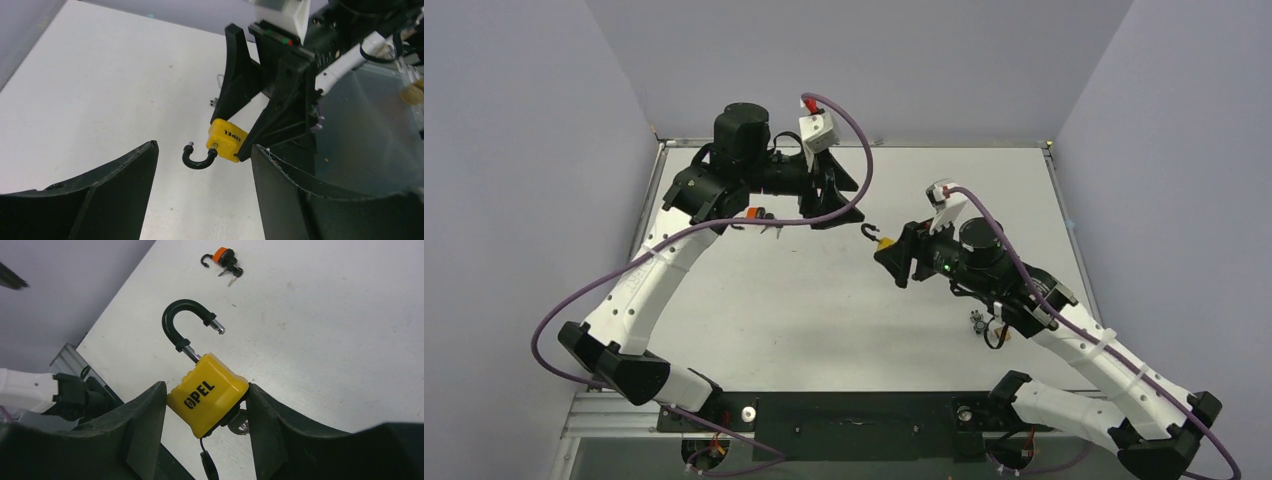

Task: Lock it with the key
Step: Pick up the lock from the center of the board, then lock the lock.

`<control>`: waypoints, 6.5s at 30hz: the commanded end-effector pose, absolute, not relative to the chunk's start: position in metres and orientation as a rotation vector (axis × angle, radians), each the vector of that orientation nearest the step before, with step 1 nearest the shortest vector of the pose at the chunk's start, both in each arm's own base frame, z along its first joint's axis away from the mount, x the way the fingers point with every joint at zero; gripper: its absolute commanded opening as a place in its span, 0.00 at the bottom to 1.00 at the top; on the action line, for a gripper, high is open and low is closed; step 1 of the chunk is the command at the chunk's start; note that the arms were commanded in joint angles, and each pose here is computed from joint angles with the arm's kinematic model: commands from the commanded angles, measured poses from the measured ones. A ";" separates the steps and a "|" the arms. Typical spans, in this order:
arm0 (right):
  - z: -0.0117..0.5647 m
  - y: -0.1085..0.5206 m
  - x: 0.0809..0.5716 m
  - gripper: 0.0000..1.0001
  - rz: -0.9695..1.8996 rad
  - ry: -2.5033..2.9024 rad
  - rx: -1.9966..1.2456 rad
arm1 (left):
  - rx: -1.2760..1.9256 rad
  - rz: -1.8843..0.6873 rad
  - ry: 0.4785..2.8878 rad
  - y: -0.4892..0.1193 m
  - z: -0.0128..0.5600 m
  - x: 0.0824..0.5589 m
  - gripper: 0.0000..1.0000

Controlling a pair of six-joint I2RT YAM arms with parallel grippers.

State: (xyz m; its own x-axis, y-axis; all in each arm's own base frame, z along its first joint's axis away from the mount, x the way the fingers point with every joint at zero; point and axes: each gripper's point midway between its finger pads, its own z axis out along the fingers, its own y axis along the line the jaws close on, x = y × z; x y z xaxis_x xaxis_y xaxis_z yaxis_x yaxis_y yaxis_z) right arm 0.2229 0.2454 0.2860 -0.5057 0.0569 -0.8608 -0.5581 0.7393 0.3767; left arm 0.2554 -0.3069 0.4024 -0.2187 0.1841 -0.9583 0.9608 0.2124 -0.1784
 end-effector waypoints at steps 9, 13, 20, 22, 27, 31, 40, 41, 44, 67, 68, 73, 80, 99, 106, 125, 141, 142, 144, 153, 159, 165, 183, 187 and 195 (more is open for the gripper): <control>0.370 0.248 0.179 0.00 1.055 1.753 -0.462 | 1.388 -1.362 1.442 -0.319 0.398 0.186 0.65; 0.378 0.250 0.177 0.00 1.079 1.744 -0.467 | 1.414 -1.364 1.454 -0.325 0.390 0.177 0.64; 0.388 0.250 0.176 0.00 1.096 1.726 -0.458 | 1.432 -1.328 1.511 -0.328 0.375 0.172 0.59; 0.388 0.249 0.176 0.00 1.093 1.727 -0.452 | 1.425 -1.316 1.517 -0.329 0.375 0.172 0.56; 0.388 0.247 0.178 0.00 1.082 1.728 -0.436 | 1.407 -1.289 1.540 -0.327 0.373 0.173 0.51; 0.388 0.247 0.178 0.00 1.077 1.731 -0.434 | 1.383 -1.264 1.566 -0.325 0.371 0.175 0.47; 0.390 0.247 0.180 0.00 1.074 1.730 -0.431 | 1.340 -1.201 1.605 -0.321 0.370 0.182 0.36; 0.391 0.247 0.180 0.00 1.073 1.728 -0.430 | 1.338 -1.201 1.612 -0.320 0.369 0.182 0.36; 0.393 0.246 0.179 0.00 1.075 1.720 -0.427 | 1.333 -1.199 1.623 -0.321 0.367 0.183 0.34; 0.399 0.242 0.200 0.62 1.003 1.663 -0.360 | 1.054 -1.170 1.659 -0.327 0.388 0.213 0.00; 0.404 0.242 0.203 0.73 1.002 1.635 -0.352 | 1.014 -1.175 1.679 -0.326 0.388 0.215 0.00; 0.417 0.240 0.218 0.86 1.025 1.550 -0.363 | 0.915 -1.198 1.626 -0.316 0.414 0.221 0.00; 0.454 0.242 0.217 0.87 1.180 1.336 -0.556 | 0.851 -1.218 1.524 -0.302 0.460 0.212 0.00; 0.524 0.258 0.165 0.74 1.382 1.011 -0.912 | 0.825 -1.471 1.325 -0.285 0.556 0.154 0.00; 0.529 0.267 0.157 0.65 1.421 0.993 -0.944 | 0.831 -1.489 1.304 -0.286 0.560 0.152 0.00; 0.516 0.269 0.155 0.35 1.411 1.048 -0.905 | 0.830 -1.486 1.335 -0.287 0.546 0.158 0.00; 0.511 0.267 0.171 0.00 1.368 1.126 -0.783 | 0.845 -1.462 1.402 -0.291 0.525 0.167 0.16; 0.511 0.265 0.175 0.00 1.357 1.133 -0.754 | 0.847 -1.443 1.412 -0.290 0.521 0.168 0.22; 0.507 0.261 0.178 0.00 1.353 1.148 -0.720 | 0.844 -1.427 1.434 -0.287 0.516 0.169 0.27; 0.514 0.252 0.175 0.00 1.397 1.118 -0.655 | 0.846 -1.401 1.453 -0.279 0.506 0.173 0.33; 0.521 0.250 0.168 0.00 1.419 1.089 -0.660 | 0.845 -1.421 1.443 -0.283 0.505 0.179 0.33; 0.522 0.250 0.167 0.00 1.434 1.086 -0.661 | 0.850 -1.458 1.418 -0.285 0.508 0.180 0.33; 0.519 0.253 0.172 0.00 1.444 1.093 -0.651 | 0.853 -1.507 1.399 -0.289 0.511 0.180 0.26; 0.518 0.253 0.173 0.00 1.443 1.094 -0.651 | 0.848 -1.518 1.398 -0.291 0.511 0.181 0.24; 0.510 0.255 0.176 0.00 1.449 1.116 -0.653 | 0.834 -1.543 1.394 -0.294 0.510 0.184 0.00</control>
State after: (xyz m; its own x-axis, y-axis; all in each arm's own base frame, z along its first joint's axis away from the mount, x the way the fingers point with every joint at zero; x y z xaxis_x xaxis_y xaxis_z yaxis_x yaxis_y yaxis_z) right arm 0.1816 0.2604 0.4904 -0.2909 0.3793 -0.8784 -0.9316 0.0968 0.3503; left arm 0.1835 -0.2933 0.5004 -0.4281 -0.1325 -0.8940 0.8998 0.0293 -0.4352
